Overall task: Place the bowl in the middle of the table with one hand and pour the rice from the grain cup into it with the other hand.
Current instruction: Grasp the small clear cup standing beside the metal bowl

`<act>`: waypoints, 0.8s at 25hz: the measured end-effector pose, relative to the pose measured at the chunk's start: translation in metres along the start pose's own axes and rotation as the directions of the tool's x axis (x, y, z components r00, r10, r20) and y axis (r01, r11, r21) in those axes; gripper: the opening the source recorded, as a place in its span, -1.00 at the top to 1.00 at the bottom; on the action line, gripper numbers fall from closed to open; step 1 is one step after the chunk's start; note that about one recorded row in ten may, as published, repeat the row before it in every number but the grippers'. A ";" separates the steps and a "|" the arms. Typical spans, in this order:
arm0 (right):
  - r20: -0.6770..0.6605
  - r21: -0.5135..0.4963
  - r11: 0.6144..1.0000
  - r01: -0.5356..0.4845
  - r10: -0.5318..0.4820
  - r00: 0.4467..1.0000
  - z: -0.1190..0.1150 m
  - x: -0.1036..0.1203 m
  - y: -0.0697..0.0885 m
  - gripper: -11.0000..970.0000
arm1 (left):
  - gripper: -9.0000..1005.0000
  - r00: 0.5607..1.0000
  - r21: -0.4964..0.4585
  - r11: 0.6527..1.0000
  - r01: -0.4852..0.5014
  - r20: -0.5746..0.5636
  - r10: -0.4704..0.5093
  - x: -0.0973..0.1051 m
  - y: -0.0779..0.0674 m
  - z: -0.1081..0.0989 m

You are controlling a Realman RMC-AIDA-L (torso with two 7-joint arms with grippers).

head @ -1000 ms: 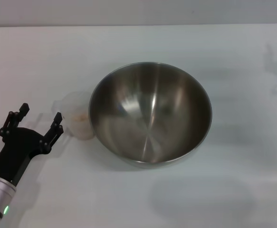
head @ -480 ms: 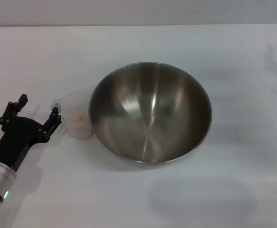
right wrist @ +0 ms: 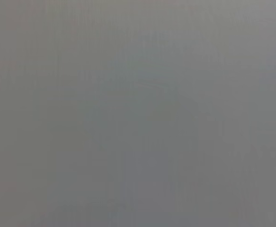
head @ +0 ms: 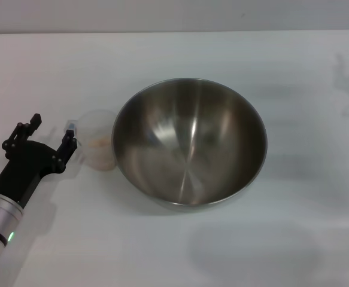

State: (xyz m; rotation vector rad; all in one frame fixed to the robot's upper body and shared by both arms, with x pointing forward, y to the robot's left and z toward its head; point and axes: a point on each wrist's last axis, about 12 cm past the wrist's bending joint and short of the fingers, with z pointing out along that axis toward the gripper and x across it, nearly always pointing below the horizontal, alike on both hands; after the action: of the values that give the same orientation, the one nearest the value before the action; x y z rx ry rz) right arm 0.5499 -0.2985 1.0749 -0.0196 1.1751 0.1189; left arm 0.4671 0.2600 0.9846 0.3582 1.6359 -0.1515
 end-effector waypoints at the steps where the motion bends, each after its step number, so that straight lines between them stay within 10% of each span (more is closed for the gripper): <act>1: -0.001 0.000 1.000 0.000 0.000 1.000 0.000 0.000 0.000 0.22 | -0.46 1.000 -0.001 1.000 0.000 -0.002 0.000 0.000 0.000 -0.001; 20: -0.012 -0.001 1.000 0.000 0.000 1.000 0.000 0.001 0.000 0.20 | 0.63 1.000 0.011 1.000 -0.014 0.019 0.014 -0.003 -0.002 0.003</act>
State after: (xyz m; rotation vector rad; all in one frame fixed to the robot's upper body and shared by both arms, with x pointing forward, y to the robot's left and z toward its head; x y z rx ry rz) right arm 0.5505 -0.2982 1.0736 -0.0209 1.1873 0.1199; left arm 0.4695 0.2564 0.9873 0.3752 1.6138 -0.1530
